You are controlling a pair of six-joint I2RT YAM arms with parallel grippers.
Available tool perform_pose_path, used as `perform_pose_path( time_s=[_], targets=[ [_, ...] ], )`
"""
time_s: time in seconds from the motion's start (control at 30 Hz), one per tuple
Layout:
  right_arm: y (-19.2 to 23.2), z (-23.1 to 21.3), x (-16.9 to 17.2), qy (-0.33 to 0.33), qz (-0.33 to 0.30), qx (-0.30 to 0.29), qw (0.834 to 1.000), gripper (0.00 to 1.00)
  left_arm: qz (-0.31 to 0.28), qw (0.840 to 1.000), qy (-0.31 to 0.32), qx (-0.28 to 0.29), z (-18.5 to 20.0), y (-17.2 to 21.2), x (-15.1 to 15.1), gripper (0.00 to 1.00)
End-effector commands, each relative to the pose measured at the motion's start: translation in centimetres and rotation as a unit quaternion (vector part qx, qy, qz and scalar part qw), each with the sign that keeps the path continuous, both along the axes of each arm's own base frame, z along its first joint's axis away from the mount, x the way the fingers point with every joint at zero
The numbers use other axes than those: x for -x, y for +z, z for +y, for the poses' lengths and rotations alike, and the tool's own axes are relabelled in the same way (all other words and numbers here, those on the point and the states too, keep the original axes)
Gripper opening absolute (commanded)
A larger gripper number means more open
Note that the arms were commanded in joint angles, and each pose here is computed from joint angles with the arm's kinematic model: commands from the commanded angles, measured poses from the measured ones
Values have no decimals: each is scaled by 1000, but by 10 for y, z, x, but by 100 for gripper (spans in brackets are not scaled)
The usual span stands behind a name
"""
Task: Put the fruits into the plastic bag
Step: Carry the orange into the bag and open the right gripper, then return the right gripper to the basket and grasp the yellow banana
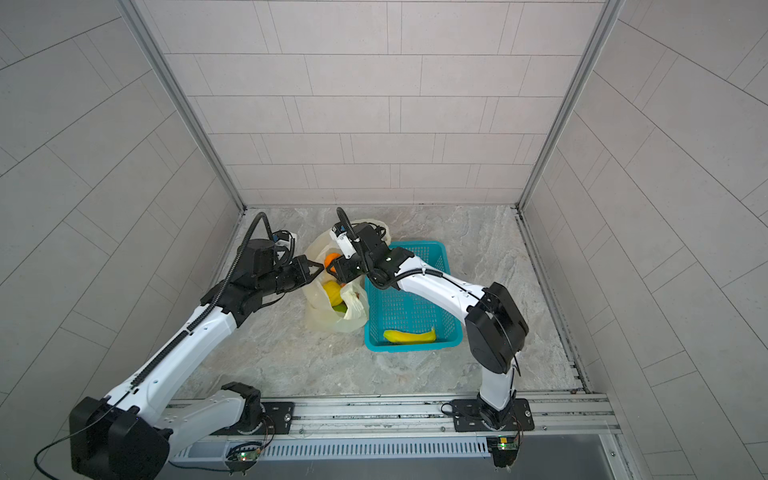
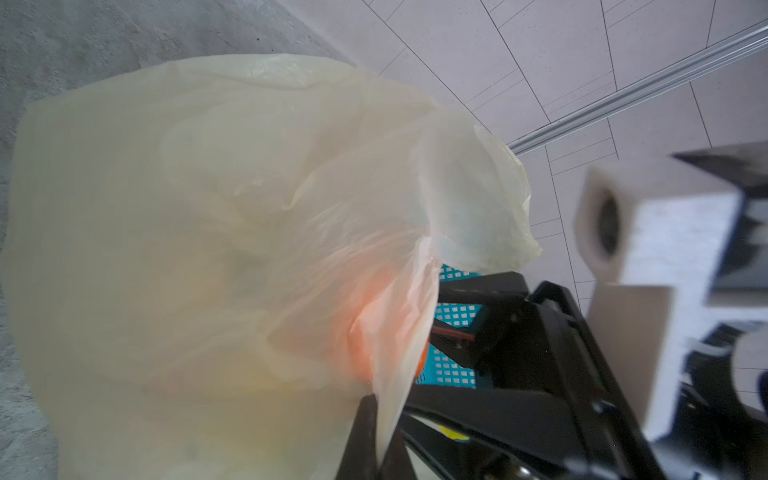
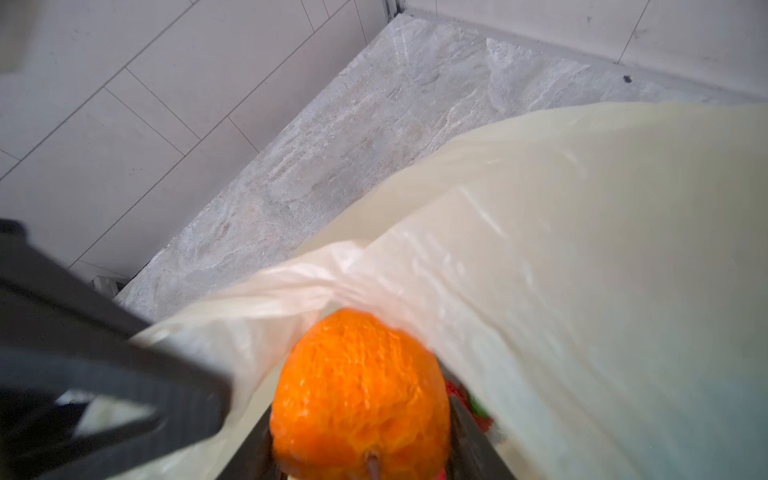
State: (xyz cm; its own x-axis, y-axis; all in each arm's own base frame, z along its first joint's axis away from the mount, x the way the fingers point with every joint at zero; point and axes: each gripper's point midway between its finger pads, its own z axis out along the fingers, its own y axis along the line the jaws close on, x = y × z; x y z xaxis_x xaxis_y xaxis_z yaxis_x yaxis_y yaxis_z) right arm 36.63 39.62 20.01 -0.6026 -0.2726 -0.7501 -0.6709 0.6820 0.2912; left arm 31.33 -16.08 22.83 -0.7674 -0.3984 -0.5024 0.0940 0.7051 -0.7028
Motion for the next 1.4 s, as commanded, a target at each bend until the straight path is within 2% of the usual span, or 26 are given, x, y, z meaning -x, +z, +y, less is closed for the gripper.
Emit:
perform_pose_path(
  time_s=[0.0, 0.1, 0.2, 0.4, 0.8, 1.0, 1.13, 1.23, 1.37],
  targets=[
    [-13, 7, -4, 3, 20, 10, 1000, 52, -11, 1000, -5, -4, 1, 6, 3, 0],
    [-21, 15, -7, 5, 35, 6, 999, 54, -11, 1000, -5, -7, 1, 5, 3, 0],
    [-25, 17, -10, 2, 39, 4, 999, 62, -10, 1000, -5, -8, 2, 4, 3, 0],
    [-15, 5, -11, -13, 15, 15, 1000, 73, -9, 1000, -6, -10, 1, 2, 4, 0],
    [51, -40, 9, -33, -45, -12, 998, 76, -10, 1000, -1, -11, 3, 3, 3, 0],
    [65, -93, 28, -82, -58, -11, 995, 76, -11, 1000, 0, -11, 3, 3, 2, 0],
    [57, -152, 46, -145, -50, 3, 988, 76, -11, 1000, -1, -12, 3, 2, 3, 0],
    [37, -192, 64, -180, -25, 22, 983, 77, -10, 1000, -3, -14, 3, 0, 2, 0],
    [-9, -229, 93, -211, 30, 83, 973, 75, -7, 1000, -3, -7, 0, -2, -3, 0]
  ],
)
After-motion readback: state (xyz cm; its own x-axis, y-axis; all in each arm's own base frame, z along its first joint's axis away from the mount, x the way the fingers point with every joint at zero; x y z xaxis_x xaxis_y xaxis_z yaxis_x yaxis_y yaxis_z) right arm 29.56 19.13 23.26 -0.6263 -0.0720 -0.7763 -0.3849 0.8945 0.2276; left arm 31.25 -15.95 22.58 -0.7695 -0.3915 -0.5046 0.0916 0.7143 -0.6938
